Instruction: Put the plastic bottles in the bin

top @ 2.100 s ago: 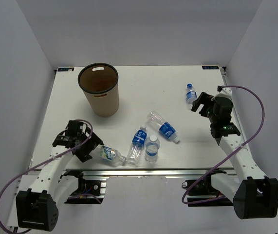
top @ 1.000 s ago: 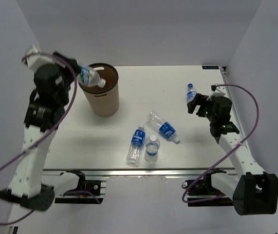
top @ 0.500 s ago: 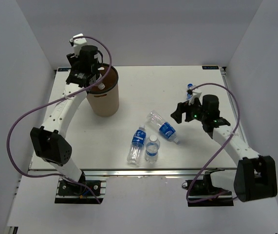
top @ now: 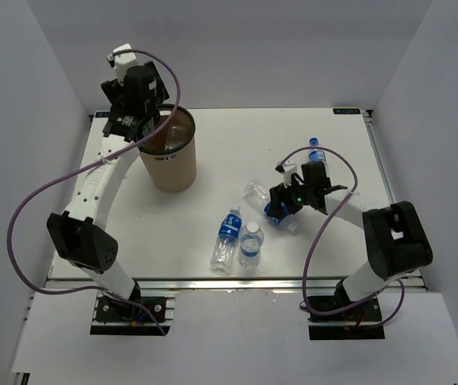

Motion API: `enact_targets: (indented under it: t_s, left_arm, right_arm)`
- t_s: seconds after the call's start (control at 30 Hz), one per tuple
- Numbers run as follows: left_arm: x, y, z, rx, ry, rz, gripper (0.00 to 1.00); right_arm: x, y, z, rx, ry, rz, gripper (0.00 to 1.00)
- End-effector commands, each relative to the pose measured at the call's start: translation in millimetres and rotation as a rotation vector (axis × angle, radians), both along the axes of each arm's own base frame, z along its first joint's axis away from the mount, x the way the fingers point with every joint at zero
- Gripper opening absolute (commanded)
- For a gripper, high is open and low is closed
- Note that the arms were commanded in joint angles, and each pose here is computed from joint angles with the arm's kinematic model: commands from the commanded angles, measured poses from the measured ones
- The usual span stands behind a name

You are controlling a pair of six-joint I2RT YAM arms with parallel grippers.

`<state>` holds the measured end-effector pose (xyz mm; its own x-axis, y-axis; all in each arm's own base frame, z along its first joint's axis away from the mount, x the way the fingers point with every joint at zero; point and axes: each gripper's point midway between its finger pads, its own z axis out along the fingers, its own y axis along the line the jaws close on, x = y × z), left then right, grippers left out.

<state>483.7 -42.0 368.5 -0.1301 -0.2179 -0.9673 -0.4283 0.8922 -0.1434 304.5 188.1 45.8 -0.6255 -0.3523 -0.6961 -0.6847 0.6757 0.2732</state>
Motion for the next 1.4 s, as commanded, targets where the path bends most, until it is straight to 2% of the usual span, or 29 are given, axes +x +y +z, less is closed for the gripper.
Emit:
enact_targets:
  t_s: [0.0, 0.1, 0.13, 0.2, 0.23, 0.33, 0.5, 0.57, 0.7, 0.77, 0.8, 1.1, 1.37]
  left_arm:
    - [-12, -18, 54, -0.091, -0.123, -0.122, 0.98]
    - [-24, -46, 70, -0.141, -0.178, -0.302, 0.98]
    - [-33, -51, 66, -0.168, -0.184, -0.343, 0.98]
    - [-41, -80, 69, -0.217, -0.211, -0.509, 0.98]
    - [-49, -90, 62, -0.251, -0.200, -0.562, 0.98]
    - [-68, -125, 50, -0.331, -0.165, -0.762, 0.98]
    - [-100, -161, 10, -0.419, -0.120, -0.966, 0.98]
    - [-104, -165, 5, -0.436, -0.117, -0.977, 0.98]
    - [-111, -187, 3, -0.460, -0.134, -1.027, 0.98]
    - [-117, -207, 15, -0.455, -0.176, -1.083, 0.98]
    - [-119, -220, 11, -0.450, -0.164, -1.112, 0.98]
    - [-117, -253, 35, -0.474, -0.275, -1.146, 0.98]
    - [-96, -237, 35, -0.476, -0.316, -0.986, 0.98]
  right_arm:
    - [8, 1, -4, -0.030, 0.006, 0.012, 0.79]
    - [10, 3, -9, -0.029, 0.018, 0.017, 0.70]
    - [13, 5, -8, -0.022, 0.008, 0.017, 0.59]
    - [17, 5, -9, -0.029, 0.017, -0.003, 0.44]
    - [24, 5, -2, -0.029, -0.002, -0.014, 0.31]
    - [42, 3, 24, -0.035, -0.074, -0.065, 0.20]
    - [53, 29, 133, 0.142, -0.316, 0.033, 0.19]
    - [61, 33, 174, 0.181, -0.407, 0.032, 0.16]
    - [62, 46, 232, 0.211, -0.474, 0.069, 0.16]
    - [64, 56, 240, 0.209, -0.455, 0.092, 0.16]
    - [64, 60, 259, 0.216, -0.458, 0.101, 0.16]
    - [61, 87, 309, 0.310, -0.353, 0.182, 0.14]
    - [18, 98, 308, 0.360, -0.342, 0.338, 0.11]
